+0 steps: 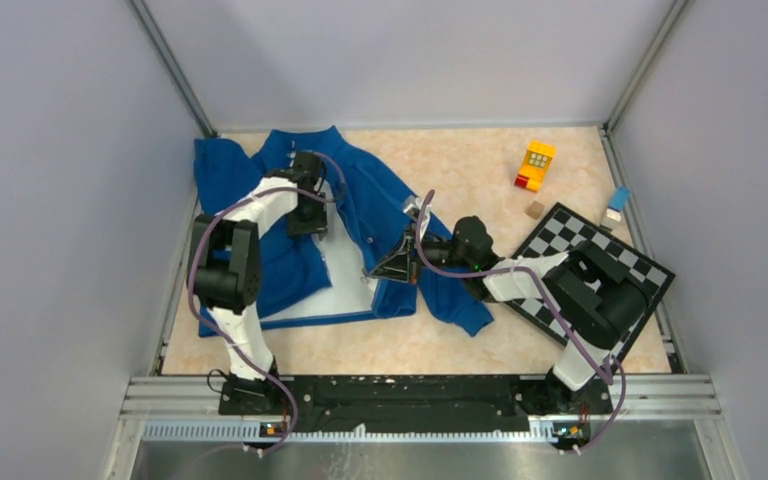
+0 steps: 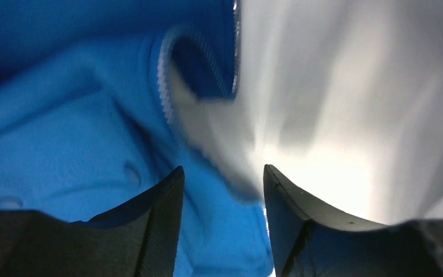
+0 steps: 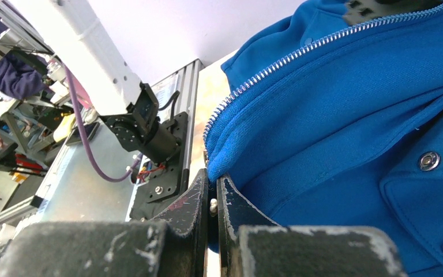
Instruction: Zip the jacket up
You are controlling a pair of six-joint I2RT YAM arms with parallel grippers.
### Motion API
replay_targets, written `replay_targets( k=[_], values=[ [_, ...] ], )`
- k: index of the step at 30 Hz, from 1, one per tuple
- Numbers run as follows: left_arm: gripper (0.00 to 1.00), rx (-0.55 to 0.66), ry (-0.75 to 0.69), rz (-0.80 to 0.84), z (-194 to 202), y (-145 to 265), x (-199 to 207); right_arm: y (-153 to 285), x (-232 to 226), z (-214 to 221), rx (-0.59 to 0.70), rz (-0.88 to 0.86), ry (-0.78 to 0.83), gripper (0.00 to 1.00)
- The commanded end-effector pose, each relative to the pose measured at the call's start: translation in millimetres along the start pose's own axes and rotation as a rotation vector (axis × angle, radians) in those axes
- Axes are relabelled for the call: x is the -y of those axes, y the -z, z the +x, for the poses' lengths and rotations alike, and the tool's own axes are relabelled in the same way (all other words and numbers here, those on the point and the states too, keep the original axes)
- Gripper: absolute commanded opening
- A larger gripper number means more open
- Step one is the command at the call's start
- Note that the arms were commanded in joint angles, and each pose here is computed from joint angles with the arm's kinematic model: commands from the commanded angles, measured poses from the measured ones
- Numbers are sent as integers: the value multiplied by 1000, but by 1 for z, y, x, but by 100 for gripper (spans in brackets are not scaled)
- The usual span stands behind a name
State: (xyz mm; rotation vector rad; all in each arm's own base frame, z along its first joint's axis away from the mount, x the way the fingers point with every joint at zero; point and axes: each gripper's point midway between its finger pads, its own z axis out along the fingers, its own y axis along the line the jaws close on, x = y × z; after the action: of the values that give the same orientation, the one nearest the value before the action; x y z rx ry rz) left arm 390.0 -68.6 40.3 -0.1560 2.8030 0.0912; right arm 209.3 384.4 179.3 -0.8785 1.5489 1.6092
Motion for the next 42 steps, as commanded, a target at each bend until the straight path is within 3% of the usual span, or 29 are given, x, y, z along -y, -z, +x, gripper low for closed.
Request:
replay_targets(
  k=[1,7,10,14,32,37,42],
  values=[
    [58,82,35,74,15,55,-4,0,-15,-21,45,-49,80,0],
    [53,-46,131,197,92,73,7,-1,-13,-20,41,-46,68,0],
    [53,-76,168,266,113,70,18,-2,-13,-20,40,-48,61,0],
    [48,-100,167,252,110,56,21,-2,-17,-21,48,-68,54,0],
    [43,-128,88,139,110,17,16,-1,-20,-22,53,-79,56,0],
    [36,-121,88,148,113,20,18,-1,-19,-22,51,-75,56,0],
    [21,-86,84,155,109,27,17,-1,-19,-22,52,-76,56,0]
  ],
)
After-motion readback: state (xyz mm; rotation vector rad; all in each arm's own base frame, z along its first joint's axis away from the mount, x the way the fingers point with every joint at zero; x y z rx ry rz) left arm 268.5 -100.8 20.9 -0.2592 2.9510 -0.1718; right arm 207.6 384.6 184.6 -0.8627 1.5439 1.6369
